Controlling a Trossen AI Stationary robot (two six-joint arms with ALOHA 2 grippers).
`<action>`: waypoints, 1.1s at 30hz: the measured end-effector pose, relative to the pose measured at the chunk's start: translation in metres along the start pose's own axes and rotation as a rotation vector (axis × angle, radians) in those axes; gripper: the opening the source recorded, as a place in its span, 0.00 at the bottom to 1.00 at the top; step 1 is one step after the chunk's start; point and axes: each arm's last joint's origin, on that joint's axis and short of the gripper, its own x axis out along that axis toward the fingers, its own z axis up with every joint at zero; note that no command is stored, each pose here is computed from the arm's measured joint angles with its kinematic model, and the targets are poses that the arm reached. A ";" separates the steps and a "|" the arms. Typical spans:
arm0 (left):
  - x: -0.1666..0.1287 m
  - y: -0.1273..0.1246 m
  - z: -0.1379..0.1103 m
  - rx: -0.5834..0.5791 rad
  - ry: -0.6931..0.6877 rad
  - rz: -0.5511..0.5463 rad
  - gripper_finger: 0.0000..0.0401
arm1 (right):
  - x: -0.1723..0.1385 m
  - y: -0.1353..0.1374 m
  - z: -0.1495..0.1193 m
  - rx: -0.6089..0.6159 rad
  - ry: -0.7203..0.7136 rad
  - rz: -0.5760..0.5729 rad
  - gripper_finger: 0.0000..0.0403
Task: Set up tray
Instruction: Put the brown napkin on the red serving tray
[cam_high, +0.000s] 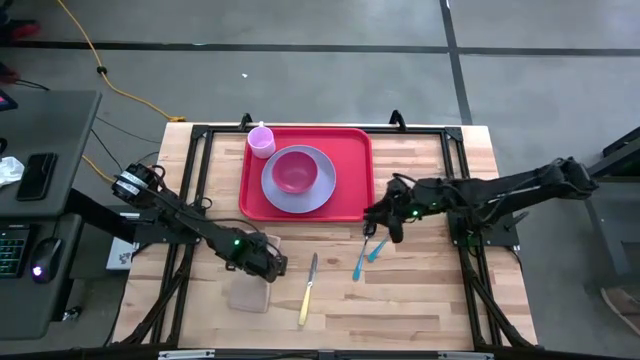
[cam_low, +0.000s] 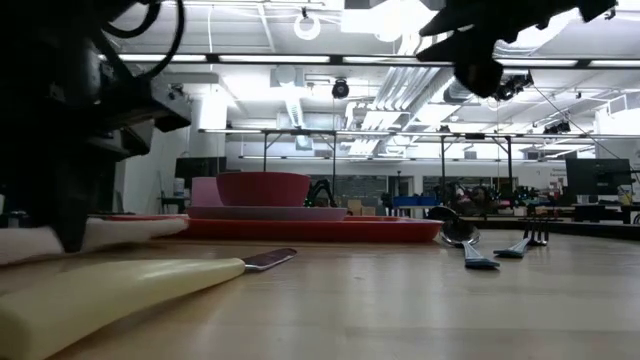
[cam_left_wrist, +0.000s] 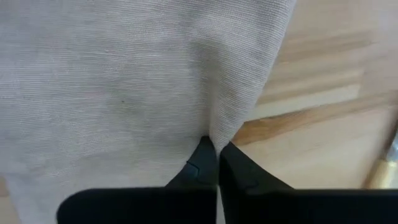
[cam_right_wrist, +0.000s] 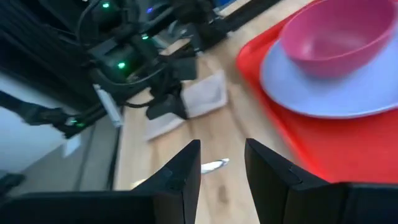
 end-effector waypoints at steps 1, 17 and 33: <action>0.000 -0.003 0.002 0.014 0.003 -0.022 0.06 | 0.006 0.000 -0.001 0.018 0.010 0.013 0.26; -0.017 -0.019 0.029 0.247 0.043 -0.146 0.02 | 0.064 -0.009 -0.020 0.302 0.060 0.044 0.26; -0.039 -0.020 0.031 0.301 -0.032 -0.232 0.03 | 0.116 -0.022 -0.043 0.511 0.037 0.141 0.26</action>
